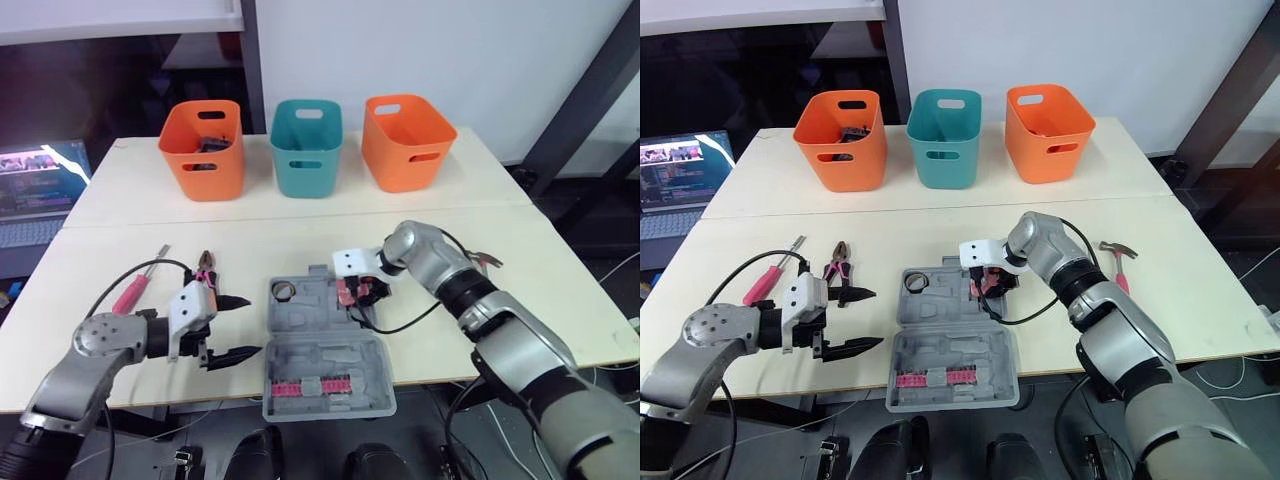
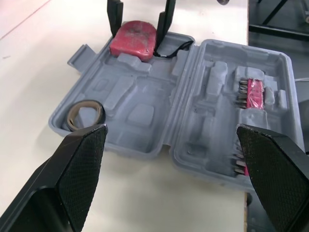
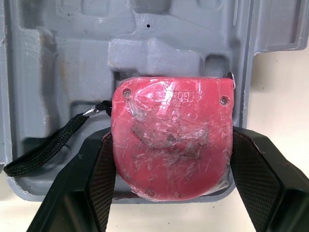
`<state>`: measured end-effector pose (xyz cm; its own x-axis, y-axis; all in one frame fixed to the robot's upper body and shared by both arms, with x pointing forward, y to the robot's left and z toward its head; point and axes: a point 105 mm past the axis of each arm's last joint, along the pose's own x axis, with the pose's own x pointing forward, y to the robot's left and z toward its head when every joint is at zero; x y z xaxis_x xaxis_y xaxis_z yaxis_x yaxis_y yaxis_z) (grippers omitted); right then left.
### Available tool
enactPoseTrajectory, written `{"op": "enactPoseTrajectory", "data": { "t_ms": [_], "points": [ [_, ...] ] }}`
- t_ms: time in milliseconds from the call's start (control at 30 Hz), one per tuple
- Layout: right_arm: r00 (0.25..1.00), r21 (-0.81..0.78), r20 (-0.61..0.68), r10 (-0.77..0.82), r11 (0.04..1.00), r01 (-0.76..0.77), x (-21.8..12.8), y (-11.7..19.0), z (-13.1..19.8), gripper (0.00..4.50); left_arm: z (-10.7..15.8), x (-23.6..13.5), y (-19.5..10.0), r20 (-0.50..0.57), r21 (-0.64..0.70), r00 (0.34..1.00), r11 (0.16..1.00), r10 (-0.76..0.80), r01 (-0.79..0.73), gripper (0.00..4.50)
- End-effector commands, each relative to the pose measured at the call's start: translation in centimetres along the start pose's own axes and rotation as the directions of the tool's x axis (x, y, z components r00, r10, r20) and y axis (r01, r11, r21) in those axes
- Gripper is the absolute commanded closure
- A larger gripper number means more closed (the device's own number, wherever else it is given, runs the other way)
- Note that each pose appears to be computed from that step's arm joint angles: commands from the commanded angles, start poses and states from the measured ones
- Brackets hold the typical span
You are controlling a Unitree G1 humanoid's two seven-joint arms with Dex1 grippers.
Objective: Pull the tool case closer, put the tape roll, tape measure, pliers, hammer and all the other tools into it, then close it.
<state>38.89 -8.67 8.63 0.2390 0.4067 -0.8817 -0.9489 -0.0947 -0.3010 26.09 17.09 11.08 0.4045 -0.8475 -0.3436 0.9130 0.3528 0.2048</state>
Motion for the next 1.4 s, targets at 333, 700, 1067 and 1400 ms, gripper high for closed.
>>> {"op": "enactPoseTrajectory", "data": {
  "t_ms": [333, 700, 1067, 1400],
  "points": [
    [0.993, -0.04, 0.04, -0.113, 0.993, 0.114, -2.9, -1.7, 1.7, 0.03, 0.4, -1.0, -0.6, 0.013, 0.03, 1.0, 1.0, -0.004, 0.004, 0.0],
    [0.945, 0.022, 0.246, -0.214, 0.976, 0.215, -7.5, 0.8, 2.8, 0.03, 0.7, -0.1, -0.2, 0.024, 0.038, 0.999, 0.999, -0.028, 0.027, 0.0],
    [0.846, 0.363, 0.409, -0.342, 0.912, 0.193, -6.3, 1.1, 0.8, 1.86, 1.1, 0.4, 0.3, 0.043, 0.045, 0.998, 0.998, -0.044, 0.042, 0.0],
    [0.841, 0.444, 0.363, -0.402, 0.868, 0.223, -3.6, 0.4, -1.9, 2.82, 1.0, 0.6, 1.0, 0.039, 0.053, 0.998, 0.998, -0.043, 0.04, 0.0]
  ]
}}
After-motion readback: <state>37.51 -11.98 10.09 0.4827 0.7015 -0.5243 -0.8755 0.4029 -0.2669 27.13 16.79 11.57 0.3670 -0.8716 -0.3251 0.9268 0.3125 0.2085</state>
